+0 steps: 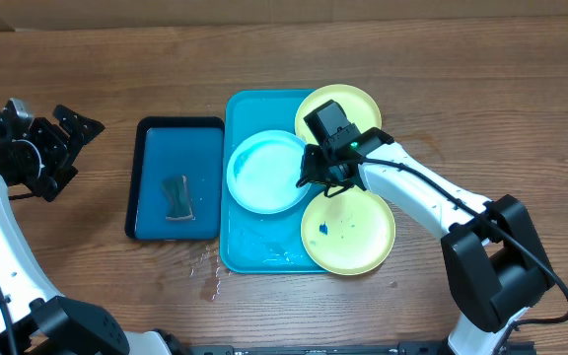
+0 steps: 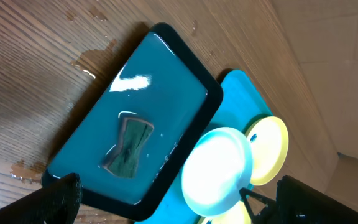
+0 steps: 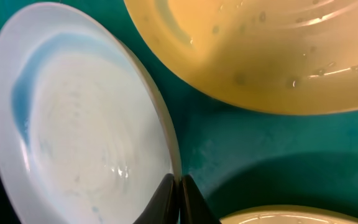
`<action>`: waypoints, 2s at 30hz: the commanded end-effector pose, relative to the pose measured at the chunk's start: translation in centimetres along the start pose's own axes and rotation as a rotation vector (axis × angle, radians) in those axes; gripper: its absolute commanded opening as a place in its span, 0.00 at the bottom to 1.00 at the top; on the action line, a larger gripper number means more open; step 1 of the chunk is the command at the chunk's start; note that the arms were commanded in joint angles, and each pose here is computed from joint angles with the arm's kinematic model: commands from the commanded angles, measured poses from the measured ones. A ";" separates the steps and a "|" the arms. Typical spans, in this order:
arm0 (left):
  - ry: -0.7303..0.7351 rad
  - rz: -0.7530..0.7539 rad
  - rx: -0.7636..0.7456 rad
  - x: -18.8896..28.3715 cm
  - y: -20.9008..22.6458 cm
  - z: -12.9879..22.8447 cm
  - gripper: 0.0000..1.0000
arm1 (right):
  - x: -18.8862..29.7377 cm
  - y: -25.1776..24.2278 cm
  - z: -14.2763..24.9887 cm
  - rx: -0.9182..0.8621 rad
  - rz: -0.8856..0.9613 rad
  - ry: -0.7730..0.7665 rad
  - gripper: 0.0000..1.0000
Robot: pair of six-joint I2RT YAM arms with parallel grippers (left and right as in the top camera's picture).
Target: Clean dirty plates on tray and stack at the side
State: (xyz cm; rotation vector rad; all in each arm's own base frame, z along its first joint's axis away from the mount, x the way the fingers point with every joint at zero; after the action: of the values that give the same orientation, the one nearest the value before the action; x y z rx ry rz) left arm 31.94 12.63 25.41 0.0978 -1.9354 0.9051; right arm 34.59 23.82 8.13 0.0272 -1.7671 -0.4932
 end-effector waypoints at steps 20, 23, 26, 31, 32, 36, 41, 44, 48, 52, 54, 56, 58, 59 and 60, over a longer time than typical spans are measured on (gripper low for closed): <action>-0.017 0.019 -0.045 0.5 -0.7 -0.3 1.00 | 6.6 3.7 -4.2 0.055 0.000 -0.215 0.04; -0.017 0.019 -0.045 0.5 -0.6 -0.3 1.00 | 7.6 4.7 -4.7 0.080 -0.019 -0.235 0.04; -0.018 0.019 -0.046 0.5 -0.7 -0.3 1.00 | 7.9 5.5 -5.0 0.083 -0.049 -0.252 0.04; -0.022 0.019 -0.048 0.5 -0.7 -0.4 1.00 | 8.3 8.8 -4.7 0.119 -0.175 -0.283 0.04; -0.022 0.019 -0.048 0.5 -0.7 -0.4 1.00 | 8.4 9.3 -4.7 0.125 -0.193 -0.296 0.04; -0.022 0.019 -0.048 0.5 -0.7 -0.4 1.00 | 8.8 12.1 -4.4 0.161 -0.255 -0.377 0.04; -0.022 0.019 -0.048 0.5 -0.7 -0.4 1.00 | 9.3 14.9 -3.9 0.268 -0.275 -0.512 0.04; -0.022 0.019 -0.048 0.5 -0.7 -0.4 1.00 | 10.1 16.7 -3.6 0.365 -0.280 -0.611 0.04; -0.022 0.019 -0.048 0.5 -0.7 -0.4 1.00 | 11.7 18.7 -3.3 0.509 -0.274 -0.744 0.04; -0.022 0.019 -0.048 0.5 -0.7 -0.4 1.00 | 13.3 20.6 -3.0 0.662 -0.278 -0.855 0.04; -0.022 0.019 -0.048 0.5 -0.7 -0.4 1.00 | 14.0 21.4 -3.1 0.723 -0.279 -0.904 0.04; -0.022 0.019 -0.048 0.5 -0.7 -0.4 1.00 | 14.8 22.0 -3.1 0.777 -0.279 -0.953 0.04; -0.022 0.019 -0.048 0.5 -0.7 -0.4 1.00 | 15.6 22.5 -3.4 0.810 -0.285 -1.003 0.04; -0.022 0.019 -0.048 0.5 -0.7 -0.4 1.00 | 15.9 22.7 -3.5 0.818 -0.286 -1.019 0.04; -0.022 0.019 -0.048 0.5 -0.7 -0.4 1.00 | 16.3 22.9 -3.6 0.828 -0.290 -1.041 0.04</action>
State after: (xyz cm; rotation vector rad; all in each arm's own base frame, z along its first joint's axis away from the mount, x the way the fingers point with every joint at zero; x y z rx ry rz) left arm 32.05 12.71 25.45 0.0980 -1.9428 0.9021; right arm 38.95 39.03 29.63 0.7168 -2.8222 -0.0236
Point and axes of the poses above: each gripper's point midway between its finger pads, its own x axis back along the fingers, its own y axis along the line the jaws close on, z = x × y, the point moved 3 cm from there along x, back along the fingers, and after that the axes turned 9 degrees about -x, right-handed, at the moved point
